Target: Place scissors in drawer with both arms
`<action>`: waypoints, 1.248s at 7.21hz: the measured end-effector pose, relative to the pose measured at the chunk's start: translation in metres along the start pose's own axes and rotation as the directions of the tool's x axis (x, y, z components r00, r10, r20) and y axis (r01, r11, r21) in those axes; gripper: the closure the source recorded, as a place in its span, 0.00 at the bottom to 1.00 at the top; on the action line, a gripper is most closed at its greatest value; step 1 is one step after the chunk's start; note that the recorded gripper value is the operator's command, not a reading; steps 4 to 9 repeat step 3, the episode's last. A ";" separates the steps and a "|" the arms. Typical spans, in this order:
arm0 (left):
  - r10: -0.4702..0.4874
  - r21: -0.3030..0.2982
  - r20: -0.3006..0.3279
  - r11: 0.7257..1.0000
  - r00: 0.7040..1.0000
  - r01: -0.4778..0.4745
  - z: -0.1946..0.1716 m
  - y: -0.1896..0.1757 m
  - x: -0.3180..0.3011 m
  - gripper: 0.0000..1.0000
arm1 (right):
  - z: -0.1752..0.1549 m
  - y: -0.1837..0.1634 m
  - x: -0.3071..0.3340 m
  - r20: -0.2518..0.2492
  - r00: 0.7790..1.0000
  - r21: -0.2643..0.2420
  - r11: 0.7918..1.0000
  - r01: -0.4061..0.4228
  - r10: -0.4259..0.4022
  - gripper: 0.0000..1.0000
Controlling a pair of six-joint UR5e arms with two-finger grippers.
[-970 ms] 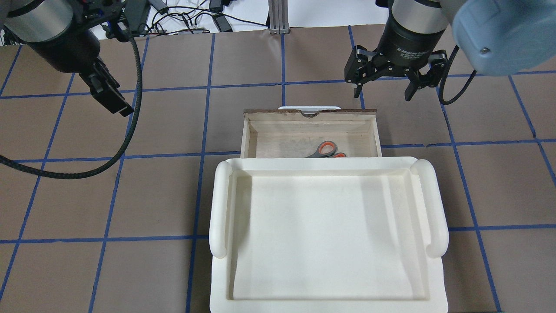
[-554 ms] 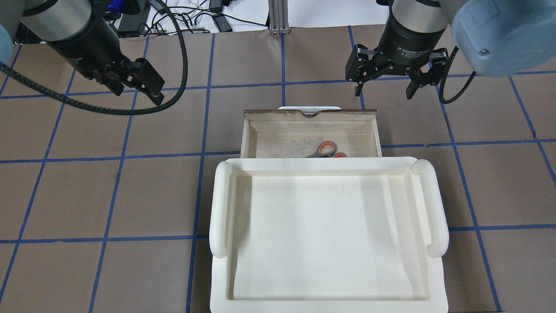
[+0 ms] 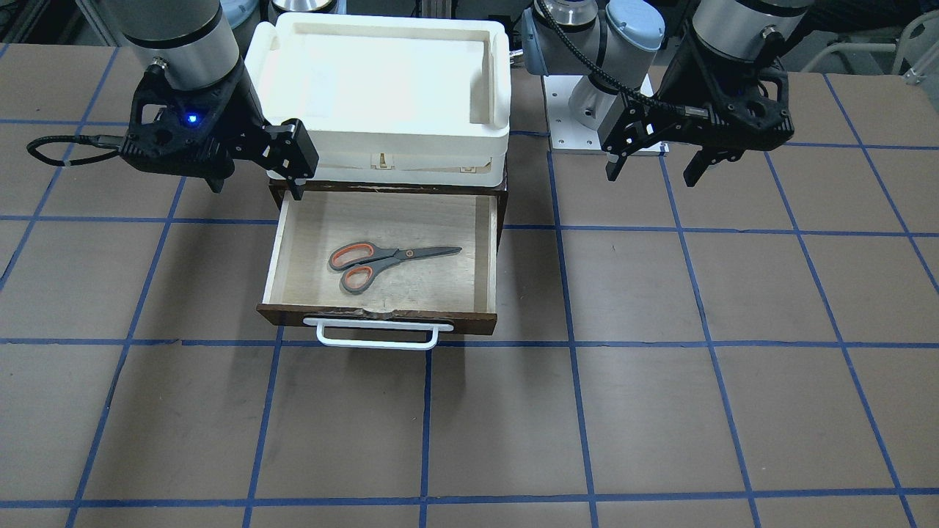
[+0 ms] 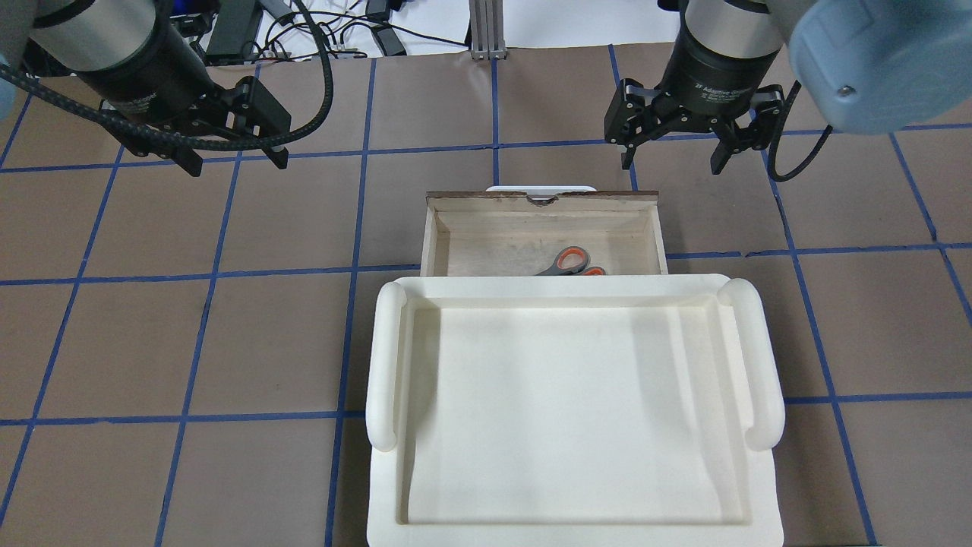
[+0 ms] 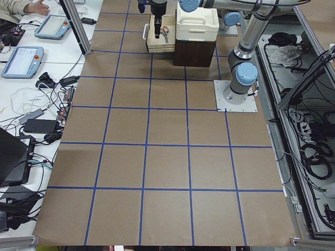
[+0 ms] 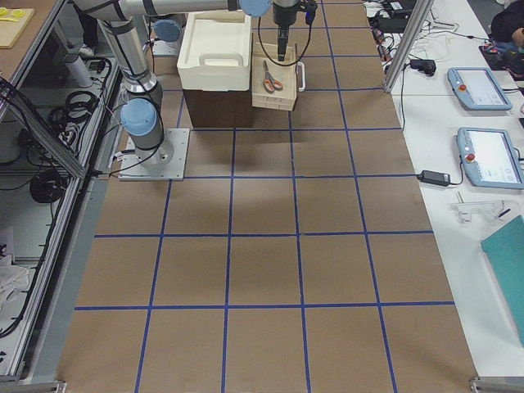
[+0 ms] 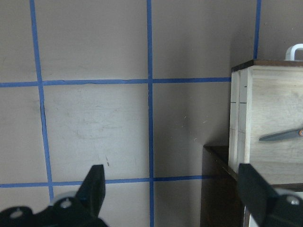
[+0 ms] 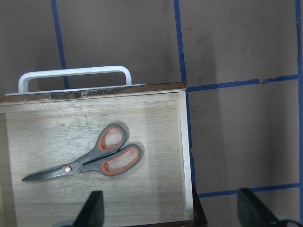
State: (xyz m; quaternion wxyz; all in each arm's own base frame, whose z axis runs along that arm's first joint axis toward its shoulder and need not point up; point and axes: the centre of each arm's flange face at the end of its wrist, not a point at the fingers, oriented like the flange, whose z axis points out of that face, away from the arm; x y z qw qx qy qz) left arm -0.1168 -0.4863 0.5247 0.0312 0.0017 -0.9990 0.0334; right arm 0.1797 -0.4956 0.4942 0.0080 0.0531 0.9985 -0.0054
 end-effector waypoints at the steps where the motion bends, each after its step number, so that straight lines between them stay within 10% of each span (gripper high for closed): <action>1: 0.000 -0.001 0.024 1.000 1.000 0.000 0.000 0.001 -0.002 0.00 | 0.000 0.000 0.000 0.000 1.000 0.000 1.000 -0.001 0.001 0.00; 9: 0.003 0.000 0.047 1.000 0.999 -0.003 0.000 0.002 -0.005 0.00 | 0.000 0.000 0.000 0.001 1.000 0.000 1.000 -0.001 0.001 0.00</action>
